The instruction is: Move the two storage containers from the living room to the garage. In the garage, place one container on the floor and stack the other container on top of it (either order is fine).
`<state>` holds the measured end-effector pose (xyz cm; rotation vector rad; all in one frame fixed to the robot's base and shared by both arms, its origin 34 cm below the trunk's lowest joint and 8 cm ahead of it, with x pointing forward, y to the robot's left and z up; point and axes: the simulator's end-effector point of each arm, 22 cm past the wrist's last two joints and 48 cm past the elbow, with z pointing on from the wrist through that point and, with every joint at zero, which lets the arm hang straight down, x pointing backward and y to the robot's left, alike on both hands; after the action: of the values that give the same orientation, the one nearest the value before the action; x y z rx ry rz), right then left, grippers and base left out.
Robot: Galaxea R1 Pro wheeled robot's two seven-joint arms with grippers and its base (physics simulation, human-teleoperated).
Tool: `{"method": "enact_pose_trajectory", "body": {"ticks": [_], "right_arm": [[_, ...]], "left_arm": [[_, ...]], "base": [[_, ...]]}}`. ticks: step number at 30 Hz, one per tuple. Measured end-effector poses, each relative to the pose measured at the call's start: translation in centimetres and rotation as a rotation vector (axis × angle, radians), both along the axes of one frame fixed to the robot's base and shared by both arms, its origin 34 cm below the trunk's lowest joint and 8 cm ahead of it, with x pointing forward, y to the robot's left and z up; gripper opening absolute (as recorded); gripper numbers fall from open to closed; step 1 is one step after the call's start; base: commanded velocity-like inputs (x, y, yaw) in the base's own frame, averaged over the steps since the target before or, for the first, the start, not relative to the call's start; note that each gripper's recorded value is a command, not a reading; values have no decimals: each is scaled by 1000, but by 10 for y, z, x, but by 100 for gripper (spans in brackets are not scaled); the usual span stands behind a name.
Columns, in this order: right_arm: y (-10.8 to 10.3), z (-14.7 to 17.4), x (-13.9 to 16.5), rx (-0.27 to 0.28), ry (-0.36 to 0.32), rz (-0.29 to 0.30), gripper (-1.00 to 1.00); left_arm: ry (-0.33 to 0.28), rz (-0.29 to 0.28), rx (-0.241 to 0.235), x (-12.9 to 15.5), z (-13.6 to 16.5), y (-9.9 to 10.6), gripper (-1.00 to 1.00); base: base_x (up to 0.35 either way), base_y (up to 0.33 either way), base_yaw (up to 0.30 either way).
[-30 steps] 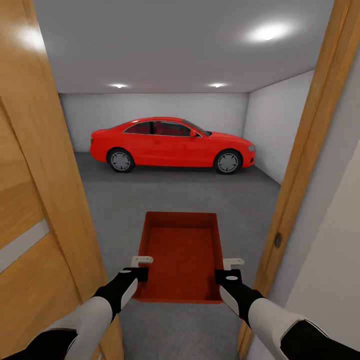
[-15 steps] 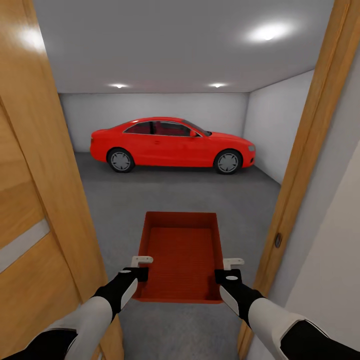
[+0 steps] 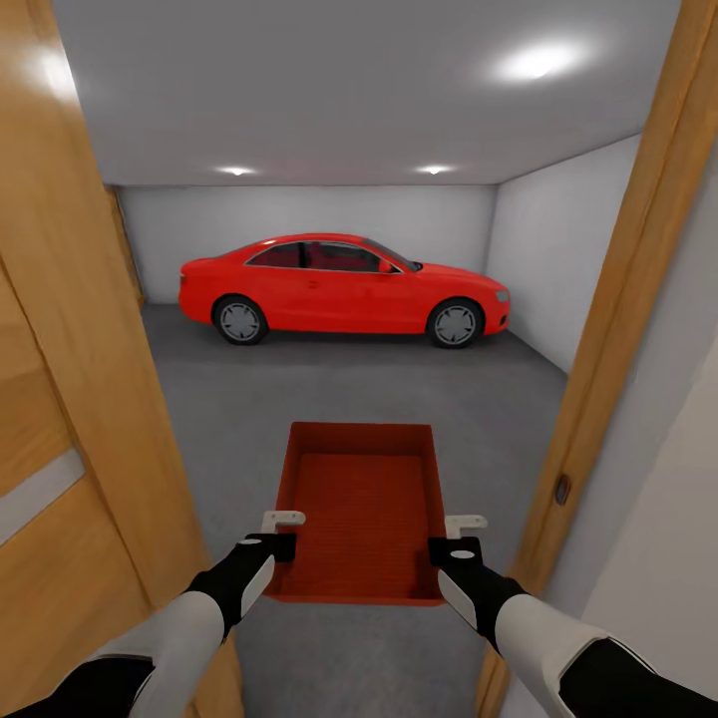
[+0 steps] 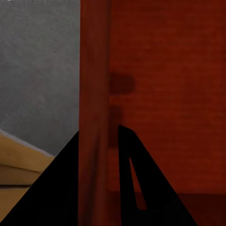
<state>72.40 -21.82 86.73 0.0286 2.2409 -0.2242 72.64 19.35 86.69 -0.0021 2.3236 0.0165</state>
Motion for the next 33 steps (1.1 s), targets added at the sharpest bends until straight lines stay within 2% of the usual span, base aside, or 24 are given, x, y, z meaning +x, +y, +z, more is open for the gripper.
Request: {"method": "enact_pose_trajectory", "body": {"ticks": [33], "right_arm": [[0,-1,0,0,2,0,-100]], "left_arm": [[2,1,0,-1,-1,0,-100]], "base": [[321,0,0]]}}
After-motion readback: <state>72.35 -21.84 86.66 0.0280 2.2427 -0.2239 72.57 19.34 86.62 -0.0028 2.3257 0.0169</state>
